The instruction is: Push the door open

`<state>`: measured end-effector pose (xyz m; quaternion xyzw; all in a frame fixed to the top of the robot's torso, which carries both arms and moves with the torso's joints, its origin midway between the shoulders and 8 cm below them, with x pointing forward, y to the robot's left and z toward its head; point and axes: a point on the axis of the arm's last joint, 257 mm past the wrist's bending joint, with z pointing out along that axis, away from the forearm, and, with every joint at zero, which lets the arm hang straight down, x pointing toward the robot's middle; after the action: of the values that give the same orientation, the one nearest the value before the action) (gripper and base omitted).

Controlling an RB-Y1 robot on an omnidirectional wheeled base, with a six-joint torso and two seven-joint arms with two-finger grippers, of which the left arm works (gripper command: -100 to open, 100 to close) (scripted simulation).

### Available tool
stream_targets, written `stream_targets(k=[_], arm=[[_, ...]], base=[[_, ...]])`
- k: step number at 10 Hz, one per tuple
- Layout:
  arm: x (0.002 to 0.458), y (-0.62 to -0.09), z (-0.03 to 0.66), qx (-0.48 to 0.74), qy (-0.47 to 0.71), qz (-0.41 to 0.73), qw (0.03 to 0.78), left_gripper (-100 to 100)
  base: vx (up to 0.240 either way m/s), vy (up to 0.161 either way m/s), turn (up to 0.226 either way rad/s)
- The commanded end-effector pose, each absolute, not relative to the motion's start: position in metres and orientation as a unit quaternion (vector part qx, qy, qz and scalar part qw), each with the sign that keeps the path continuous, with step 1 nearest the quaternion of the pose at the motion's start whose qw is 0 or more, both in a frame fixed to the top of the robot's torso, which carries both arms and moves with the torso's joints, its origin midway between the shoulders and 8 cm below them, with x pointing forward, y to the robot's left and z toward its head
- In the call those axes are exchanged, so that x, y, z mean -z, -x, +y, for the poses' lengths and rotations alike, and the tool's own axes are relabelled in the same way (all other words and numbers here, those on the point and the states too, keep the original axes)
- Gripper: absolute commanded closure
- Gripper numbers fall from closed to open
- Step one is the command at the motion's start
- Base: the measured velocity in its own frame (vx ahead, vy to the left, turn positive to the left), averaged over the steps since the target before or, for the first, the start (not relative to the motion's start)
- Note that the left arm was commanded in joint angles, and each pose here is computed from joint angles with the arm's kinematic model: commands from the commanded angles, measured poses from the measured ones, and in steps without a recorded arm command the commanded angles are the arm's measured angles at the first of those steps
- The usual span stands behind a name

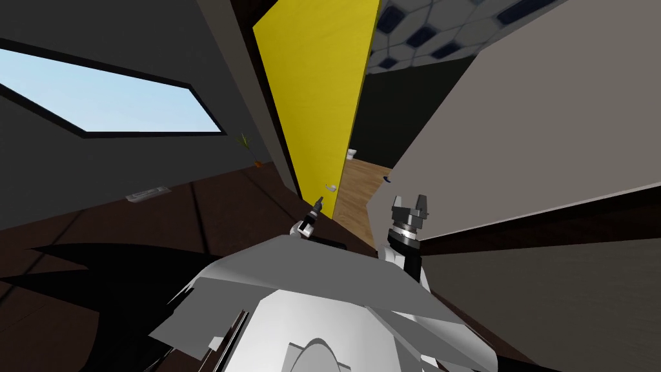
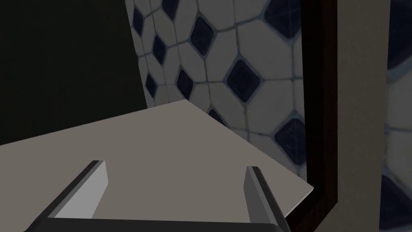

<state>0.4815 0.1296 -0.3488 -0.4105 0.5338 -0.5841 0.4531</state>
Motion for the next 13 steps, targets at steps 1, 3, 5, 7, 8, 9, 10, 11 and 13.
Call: stream_targets(k=[1,3,5,7,8,9,10,11,13], arm=[[0.354,-0.481,0.124,0.583,0.410,0.540,0.448,-100],[0.362,-0.480,0.118,0.581,0.410,0.547,0.441,-100],[0.368,-0.479,0.112,0.580,0.410,0.553,0.435,-100],[0.374,-0.478,0.107,0.579,0.410,0.559,0.429,-100],[0.376,-0.478,0.104,0.579,0.409,0.562,0.427,-100],[0.381,-0.476,0.099,0.578,0.409,0.566,0.422,-100],[0.382,-0.476,0.097,0.578,0.409,0.568,0.420,-100],[0.386,-0.475,0.093,0.577,0.409,0.571,0.416,-100],[0.388,-0.474,0.090,0.577,0.409,0.574,0.413,-100]], base=[[0.074,0.087,-0.049],[0.066,0.074,-0.045],[0.063,0.068,-0.044],[0.056,0.074,-0.033],[0.055,0.071,-0.037],[0.083,0.065,-0.053],[0.080,0.066,-0.032],[0.069,0.081,-0.034],[0.053,0.059,-0.028]])
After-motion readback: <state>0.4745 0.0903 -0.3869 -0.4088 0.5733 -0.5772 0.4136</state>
